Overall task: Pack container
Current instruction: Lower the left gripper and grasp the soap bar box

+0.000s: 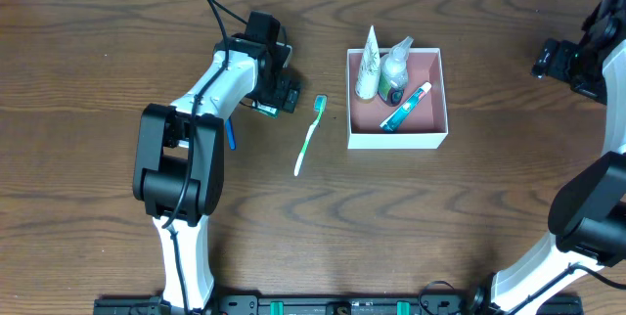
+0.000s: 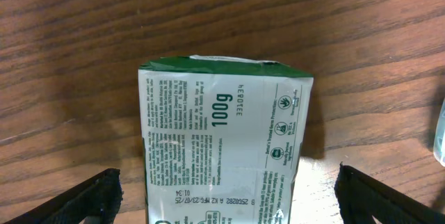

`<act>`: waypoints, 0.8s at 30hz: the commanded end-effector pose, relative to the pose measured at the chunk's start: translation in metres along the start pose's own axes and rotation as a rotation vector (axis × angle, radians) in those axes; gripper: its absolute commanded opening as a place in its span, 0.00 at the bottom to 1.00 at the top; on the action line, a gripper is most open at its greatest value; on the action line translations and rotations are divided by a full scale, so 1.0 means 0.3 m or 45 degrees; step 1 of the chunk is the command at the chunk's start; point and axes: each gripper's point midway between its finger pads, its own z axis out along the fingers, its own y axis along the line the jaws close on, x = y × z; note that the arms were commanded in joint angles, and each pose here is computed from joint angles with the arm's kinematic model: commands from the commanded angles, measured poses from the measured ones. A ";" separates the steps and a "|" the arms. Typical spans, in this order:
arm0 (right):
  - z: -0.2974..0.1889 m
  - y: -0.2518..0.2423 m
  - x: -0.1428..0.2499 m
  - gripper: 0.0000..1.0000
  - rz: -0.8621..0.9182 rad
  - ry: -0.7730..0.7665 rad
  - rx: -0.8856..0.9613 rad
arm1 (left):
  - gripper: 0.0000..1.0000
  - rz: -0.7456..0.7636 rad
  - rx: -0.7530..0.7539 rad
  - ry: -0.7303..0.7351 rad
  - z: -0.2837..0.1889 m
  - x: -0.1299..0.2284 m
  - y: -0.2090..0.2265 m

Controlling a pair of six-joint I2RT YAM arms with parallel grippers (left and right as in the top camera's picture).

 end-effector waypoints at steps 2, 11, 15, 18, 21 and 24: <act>0.017 -0.016 0.007 0.99 0.023 0.016 0.023 | 0.98 -0.024 0.012 0.031 0.020 0.022 -0.003; 0.017 -0.015 0.007 0.99 0.022 0.016 0.022 | 0.98 -0.023 -0.011 0.046 0.020 0.031 0.007; 0.017 -0.016 0.007 0.99 0.023 0.016 0.023 | 0.95 -0.023 -0.024 0.057 0.019 0.038 0.013; 0.017 -0.016 0.007 0.99 0.023 0.016 0.023 | 0.77 -0.023 -0.024 0.059 0.021 0.040 0.012; 0.017 -0.016 0.007 0.99 0.023 0.016 0.023 | 0.76 -0.024 -0.023 0.058 0.021 0.040 0.013; 0.017 -0.016 0.007 0.99 0.023 0.016 0.023 | 0.68 -0.023 -0.023 0.058 0.021 0.040 0.012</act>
